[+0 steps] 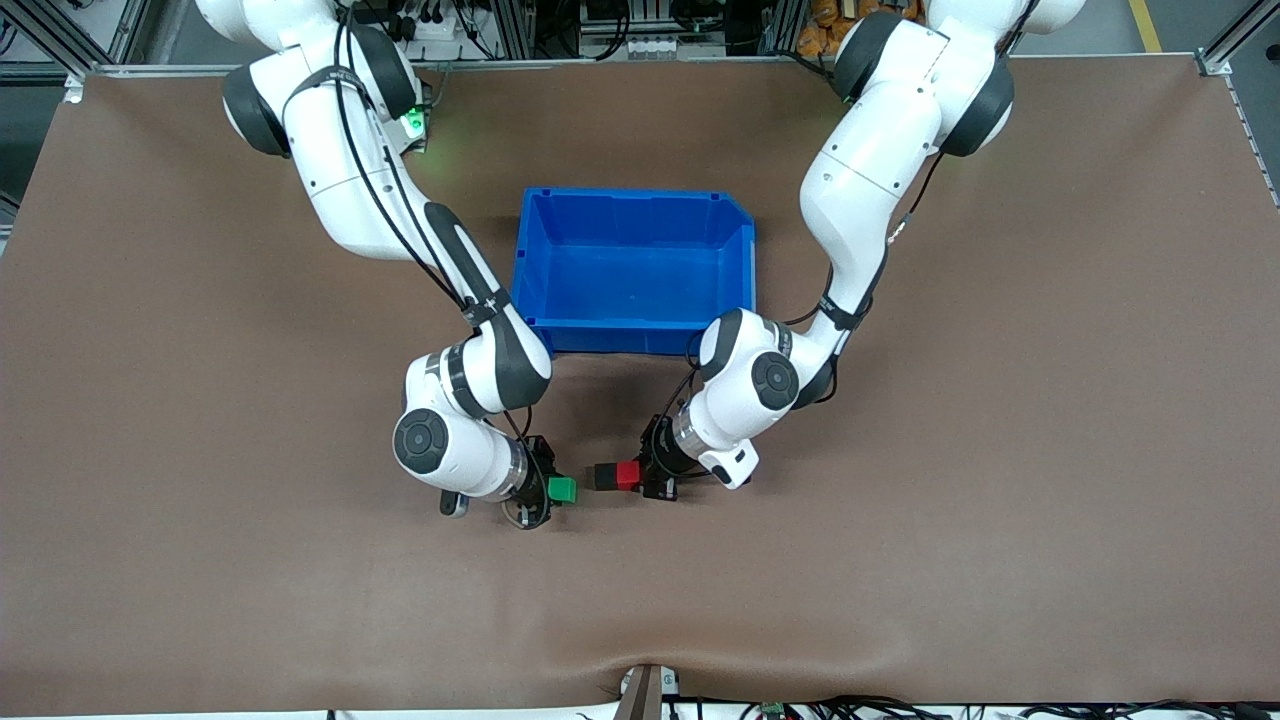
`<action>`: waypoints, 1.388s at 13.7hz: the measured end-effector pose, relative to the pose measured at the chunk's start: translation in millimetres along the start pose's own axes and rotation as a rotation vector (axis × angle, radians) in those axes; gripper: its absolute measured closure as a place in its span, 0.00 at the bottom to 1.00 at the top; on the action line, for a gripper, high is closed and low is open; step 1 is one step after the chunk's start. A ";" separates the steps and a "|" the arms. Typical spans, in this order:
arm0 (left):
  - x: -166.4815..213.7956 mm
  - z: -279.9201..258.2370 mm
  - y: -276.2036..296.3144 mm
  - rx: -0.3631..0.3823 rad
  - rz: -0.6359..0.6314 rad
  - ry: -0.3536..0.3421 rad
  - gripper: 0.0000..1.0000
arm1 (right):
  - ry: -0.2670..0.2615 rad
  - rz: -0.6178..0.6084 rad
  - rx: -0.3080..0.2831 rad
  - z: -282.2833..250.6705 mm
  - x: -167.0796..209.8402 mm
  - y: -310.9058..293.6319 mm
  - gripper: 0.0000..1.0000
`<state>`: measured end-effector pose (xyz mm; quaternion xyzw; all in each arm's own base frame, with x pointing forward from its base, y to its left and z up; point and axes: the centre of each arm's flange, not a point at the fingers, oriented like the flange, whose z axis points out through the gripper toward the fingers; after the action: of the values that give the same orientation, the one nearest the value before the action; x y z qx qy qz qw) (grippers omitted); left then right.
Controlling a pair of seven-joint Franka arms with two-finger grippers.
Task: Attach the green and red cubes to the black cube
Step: 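Set the red cube and green cube beside the black cube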
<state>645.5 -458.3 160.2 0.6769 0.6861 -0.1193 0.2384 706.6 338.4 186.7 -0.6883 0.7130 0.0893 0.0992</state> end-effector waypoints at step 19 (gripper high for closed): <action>32.9 -96.2 56.3 0.231 0.262 0.076 0.00 | 0.034 0.015 -0.018 8.0 -35.4 20.8 0.60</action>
<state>686.1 -379.8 235.6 0.7874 0.5822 -0.1397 0.1466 687.1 375.4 188.2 -0.6852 0.7189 0.0847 0.0804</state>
